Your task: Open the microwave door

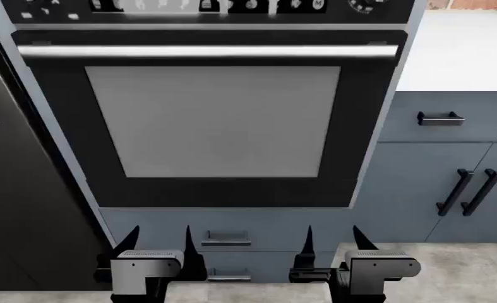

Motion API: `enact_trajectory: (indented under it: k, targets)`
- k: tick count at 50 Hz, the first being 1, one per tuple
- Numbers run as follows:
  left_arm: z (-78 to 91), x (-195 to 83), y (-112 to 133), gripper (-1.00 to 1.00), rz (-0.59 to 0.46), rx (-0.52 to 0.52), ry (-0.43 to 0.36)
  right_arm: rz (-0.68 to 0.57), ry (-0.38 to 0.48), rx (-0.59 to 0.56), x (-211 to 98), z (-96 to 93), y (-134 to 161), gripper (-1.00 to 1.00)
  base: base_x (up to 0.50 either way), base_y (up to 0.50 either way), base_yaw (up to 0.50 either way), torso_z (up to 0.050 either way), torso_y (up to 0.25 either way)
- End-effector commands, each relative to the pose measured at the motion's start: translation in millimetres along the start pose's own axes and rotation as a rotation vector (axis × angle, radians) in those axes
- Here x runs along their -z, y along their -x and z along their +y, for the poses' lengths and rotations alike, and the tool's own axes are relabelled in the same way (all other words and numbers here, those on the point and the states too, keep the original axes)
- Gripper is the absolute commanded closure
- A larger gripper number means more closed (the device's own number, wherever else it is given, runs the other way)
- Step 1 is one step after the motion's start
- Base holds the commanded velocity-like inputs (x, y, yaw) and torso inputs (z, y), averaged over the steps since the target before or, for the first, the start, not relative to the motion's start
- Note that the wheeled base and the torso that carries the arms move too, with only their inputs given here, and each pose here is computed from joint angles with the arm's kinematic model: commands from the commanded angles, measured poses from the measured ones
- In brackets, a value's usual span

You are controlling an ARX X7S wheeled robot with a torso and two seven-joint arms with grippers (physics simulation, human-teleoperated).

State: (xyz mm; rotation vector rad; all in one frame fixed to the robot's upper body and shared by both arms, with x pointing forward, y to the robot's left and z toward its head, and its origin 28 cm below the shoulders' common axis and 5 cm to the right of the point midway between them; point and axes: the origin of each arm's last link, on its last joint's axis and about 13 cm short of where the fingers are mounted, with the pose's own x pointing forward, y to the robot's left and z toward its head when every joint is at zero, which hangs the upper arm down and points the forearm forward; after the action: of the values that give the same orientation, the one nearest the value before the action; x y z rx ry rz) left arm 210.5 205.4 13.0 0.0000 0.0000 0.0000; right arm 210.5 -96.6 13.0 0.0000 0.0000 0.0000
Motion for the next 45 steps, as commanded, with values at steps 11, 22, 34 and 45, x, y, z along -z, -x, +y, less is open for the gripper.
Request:
enact_trajectory:
  k: [11,22,34,45]
  targets:
    - [-1.2,-2,3,-1.00,-0.032,0.023,-0.008,0.008,-0.004,-0.014,5,4.0,0,-1.00,0.00,0.00,0.00,0.000,0.000]
    - [4.2,-32,-5,-1.00,-0.184,-0.028,0.017,-0.094,-0.007,0.039,-12,-1.5,-6,-1.00,0.00,0.00,0.00,0.050,0.000]
    - [16.8,-111,-20,-1.00,-0.462,-0.028,-0.030,-0.383,0.031,0.093,-90,-14.0,-15,-1.00,0.00,0.00,0.00,0.050,0.000]
    - [24.1,-195,-6,-1.00,-0.717,-0.019,-0.067,-0.666,0.103,0.104,-169,-15.7,6,-1.00,0.00,0.00,0.00,0.050,0.000]
